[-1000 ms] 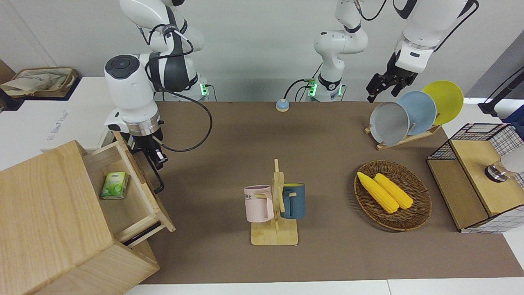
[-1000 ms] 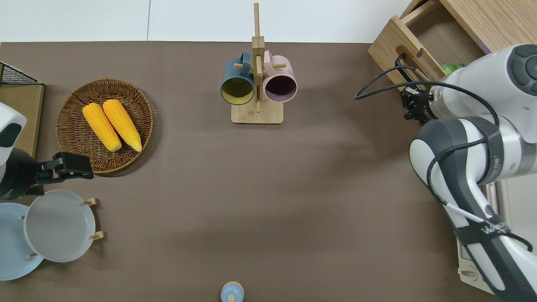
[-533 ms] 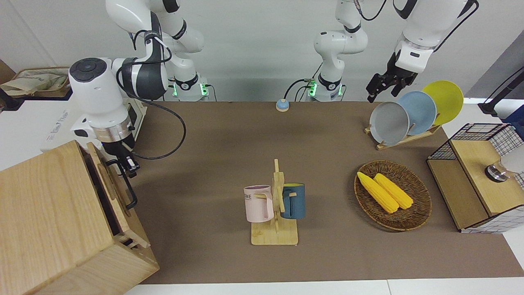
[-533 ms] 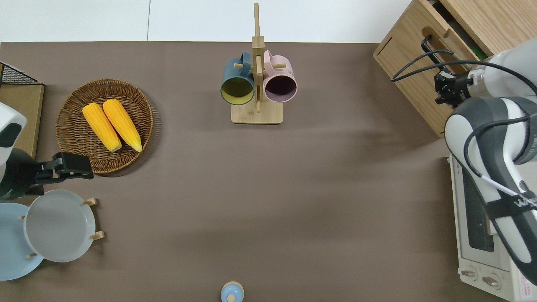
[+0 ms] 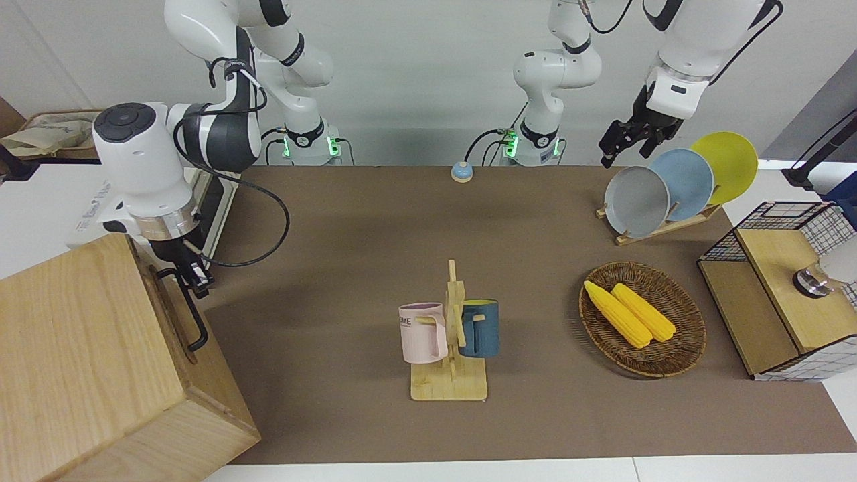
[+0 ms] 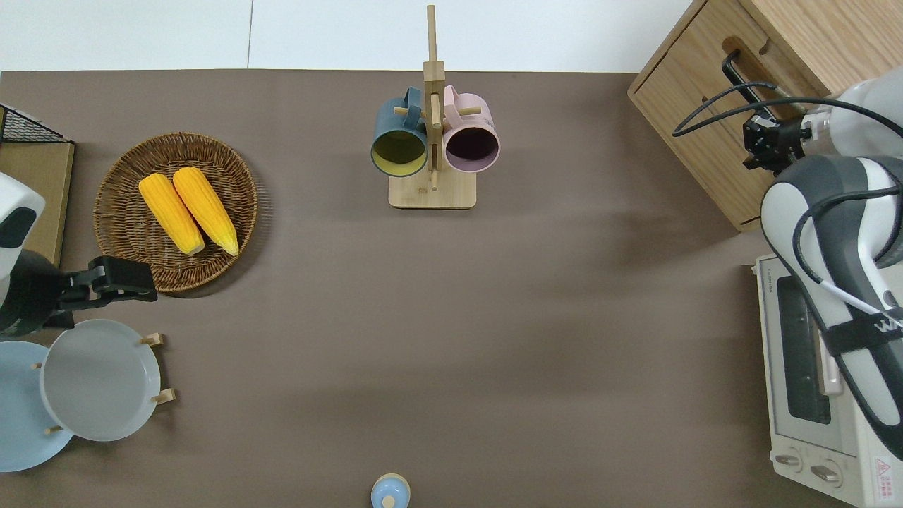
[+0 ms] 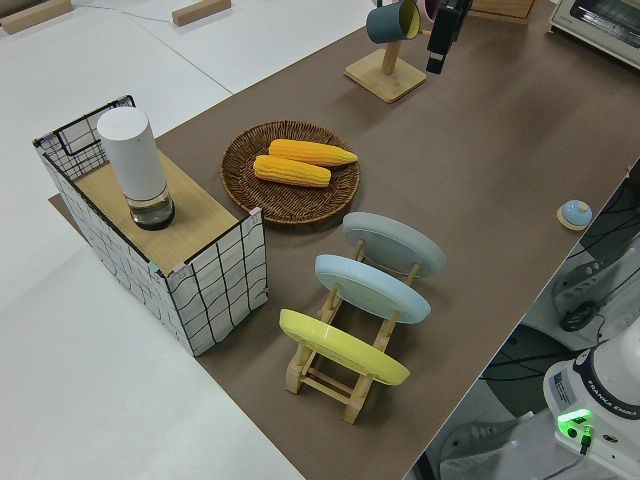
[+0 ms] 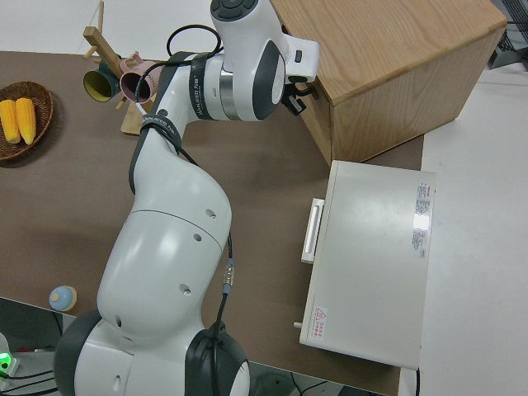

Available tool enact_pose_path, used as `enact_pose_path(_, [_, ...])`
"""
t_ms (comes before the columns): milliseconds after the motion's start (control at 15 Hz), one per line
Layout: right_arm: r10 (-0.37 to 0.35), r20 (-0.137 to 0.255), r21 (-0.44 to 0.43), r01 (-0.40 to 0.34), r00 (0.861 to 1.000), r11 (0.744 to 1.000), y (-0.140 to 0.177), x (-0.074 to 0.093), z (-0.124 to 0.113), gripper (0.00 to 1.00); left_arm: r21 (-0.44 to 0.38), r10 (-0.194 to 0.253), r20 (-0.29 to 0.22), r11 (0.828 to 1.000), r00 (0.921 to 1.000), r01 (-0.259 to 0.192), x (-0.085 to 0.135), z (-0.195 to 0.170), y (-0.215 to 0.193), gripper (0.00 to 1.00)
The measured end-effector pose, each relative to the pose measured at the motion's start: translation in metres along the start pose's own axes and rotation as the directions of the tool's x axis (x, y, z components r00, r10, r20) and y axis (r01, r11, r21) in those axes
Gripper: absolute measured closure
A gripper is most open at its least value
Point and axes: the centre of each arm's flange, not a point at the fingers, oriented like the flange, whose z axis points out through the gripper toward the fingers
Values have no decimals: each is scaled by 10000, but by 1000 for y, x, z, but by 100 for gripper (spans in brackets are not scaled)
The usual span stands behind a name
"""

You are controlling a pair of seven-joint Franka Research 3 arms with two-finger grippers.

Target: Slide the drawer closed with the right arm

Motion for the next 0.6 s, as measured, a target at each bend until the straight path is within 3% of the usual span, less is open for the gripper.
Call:
enact_pose_path(133, [-55, -6, -4, 55, 10000, 10000, 0, 0, 0, 95, 0, 0, 0, 10000, 10000, 0, 0, 0, 0, 0])
enact_pose_path(200, [-74, -30, 35, 74, 10000, 10000, -2, 0, -2, 84, 0, 0, 0, 10000, 10000, 0, 0, 0, 0, 0])
enact_pose_path(400, [-276, -24, 166, 276, 9996, 9995, -14, -9, -10, 68, 0, 0, 0, 10000, 10000, 0, 0, 0, 0, 0])
enact_pose_path(467, [-415, 89, 155, 414, 9991, 9990, -20, -16, -12, 64, 0, 0, 0, 10000, 10000, 0, 0, 0, 0, 0])
enact_pose_path(600, [-951, 470, 78, 949, 9944, 9955, -41, -45, -24, 61, 0, 0, 0, 10000, 10000, 0, 0, 0, 0, 0])
